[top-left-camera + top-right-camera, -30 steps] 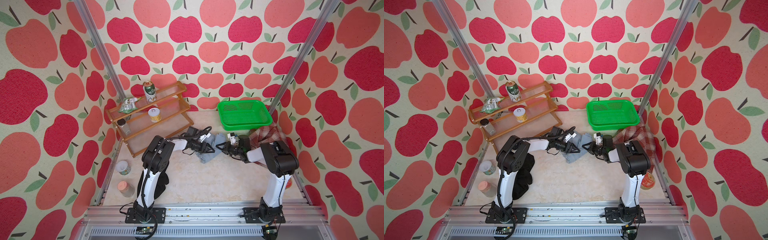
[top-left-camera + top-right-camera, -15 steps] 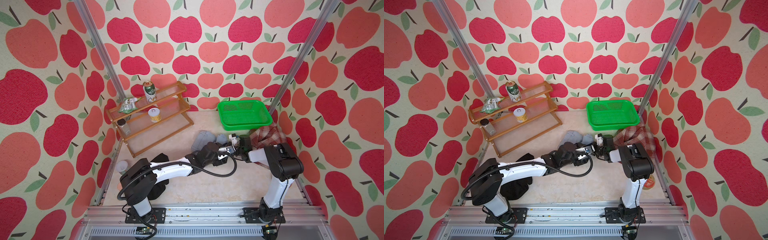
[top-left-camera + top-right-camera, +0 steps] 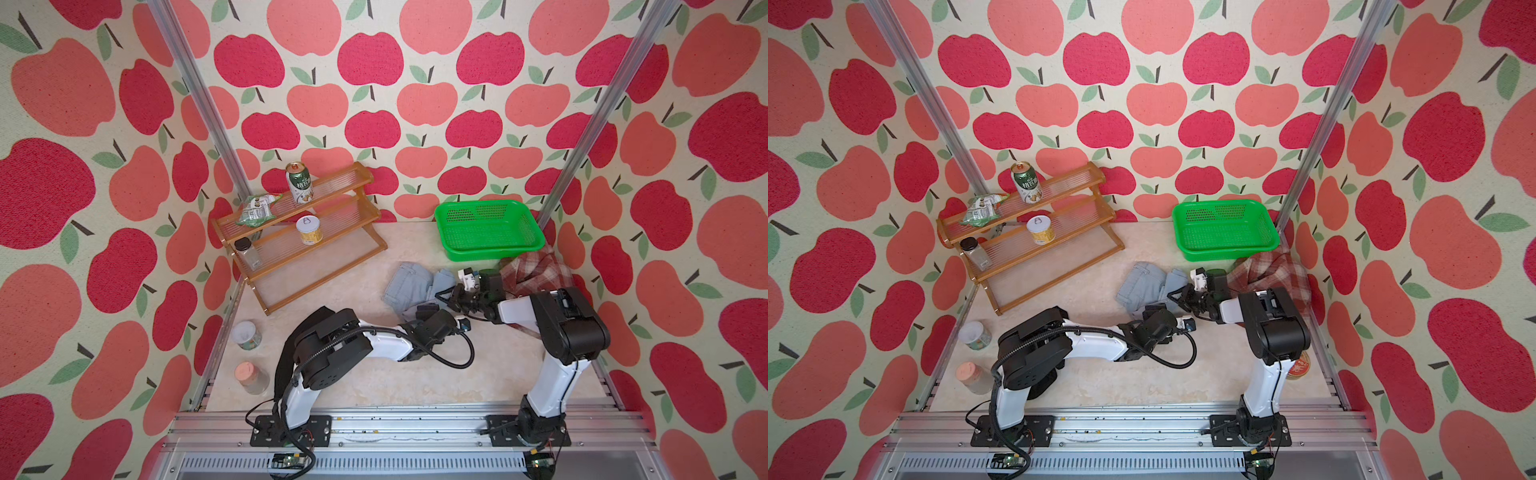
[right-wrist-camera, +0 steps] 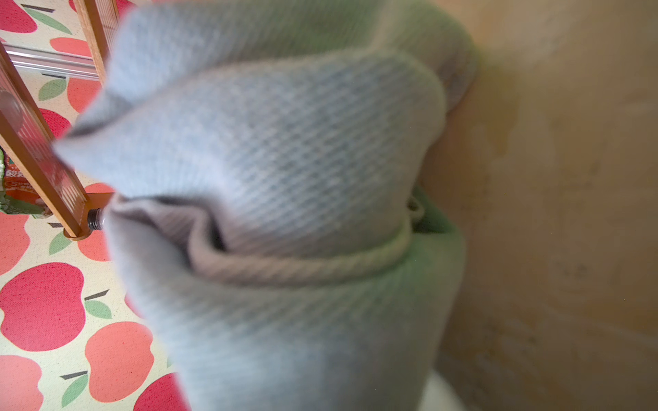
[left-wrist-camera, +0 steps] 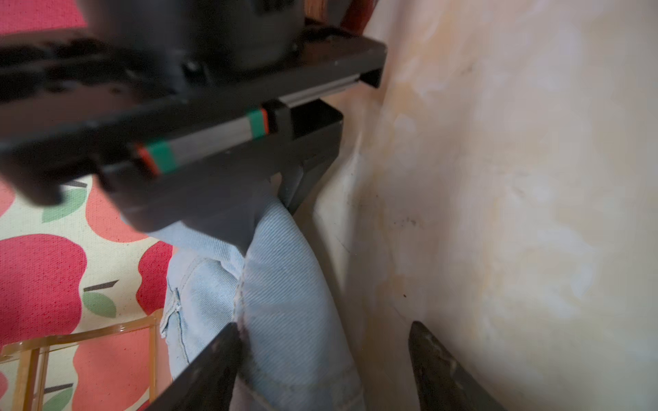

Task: Roll up the skirts
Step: Roll the skirt at the center of the board.

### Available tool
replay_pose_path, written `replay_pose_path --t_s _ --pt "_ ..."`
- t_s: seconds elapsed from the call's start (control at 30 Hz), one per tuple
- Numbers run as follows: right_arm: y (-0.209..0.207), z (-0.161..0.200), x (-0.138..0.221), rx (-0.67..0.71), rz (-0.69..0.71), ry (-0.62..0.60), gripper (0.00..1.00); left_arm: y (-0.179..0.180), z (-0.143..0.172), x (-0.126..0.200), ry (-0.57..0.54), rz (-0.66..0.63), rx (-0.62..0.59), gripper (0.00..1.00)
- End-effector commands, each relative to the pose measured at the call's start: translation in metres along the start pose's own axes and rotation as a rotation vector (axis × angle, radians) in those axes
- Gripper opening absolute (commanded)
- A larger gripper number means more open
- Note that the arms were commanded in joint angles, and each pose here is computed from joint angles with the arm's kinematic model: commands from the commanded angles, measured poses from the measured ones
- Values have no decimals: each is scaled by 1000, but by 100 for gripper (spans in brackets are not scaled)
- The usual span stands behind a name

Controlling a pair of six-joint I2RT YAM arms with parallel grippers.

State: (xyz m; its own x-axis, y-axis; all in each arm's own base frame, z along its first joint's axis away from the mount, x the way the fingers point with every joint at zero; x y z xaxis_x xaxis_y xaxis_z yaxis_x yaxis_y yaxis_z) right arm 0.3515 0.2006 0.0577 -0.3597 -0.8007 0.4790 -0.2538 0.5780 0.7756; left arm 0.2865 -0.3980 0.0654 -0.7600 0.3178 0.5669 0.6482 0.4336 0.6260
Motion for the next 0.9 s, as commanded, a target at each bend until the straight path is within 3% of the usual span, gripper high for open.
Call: replay_pose_path --t_s 0.0,0.17,0.23,0.33,0.4,0.47,0.6,0.7,0.87 --pt "0 1 7 -14 9 23 0 3 30 -14 168 -87 -29 74" --pt "0 -2 14 -13 12 23 0 -6 52 -32 283 -104 -84 60" --pt "1 -3 16 -12 12 26 0 -9 60 -37 339 -75 -82 44" --pt "0 -3 19 -10 16 29 0 -7 62 -38 372 -47 -37 0" --pt "-1 -4 21 -10 15 25 0 -7 57 -36 349 -21 -19 0" --pt "-1 -6 24 -13 10 18 7 -8 53 -32 340 33 29 0" --pt "-1 -14 38 -9 12 -13 44 -5 46 -23 318 202 223 0" --pt "-3 -19 53 -3 28 -50 60 0 41 -16 280 336 379 0" --pt "-2 -23 74 12 18 -101 69 3 24 -6 171 581 586 0"
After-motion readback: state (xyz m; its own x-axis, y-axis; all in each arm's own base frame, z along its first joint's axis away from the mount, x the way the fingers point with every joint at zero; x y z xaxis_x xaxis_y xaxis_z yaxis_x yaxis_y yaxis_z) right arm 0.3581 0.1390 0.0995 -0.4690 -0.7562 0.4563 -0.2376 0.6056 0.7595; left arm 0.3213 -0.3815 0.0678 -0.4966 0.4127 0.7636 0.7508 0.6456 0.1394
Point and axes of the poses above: each gripper's point midway between its finger pads, its own x axis back along the fingers, its own y axis along the line the jaws close on, z = x × y, the point moved 3 cm from there along x, back along the fingers, and after that the axes turned 15 degrees about x, right-handed, at the moved point
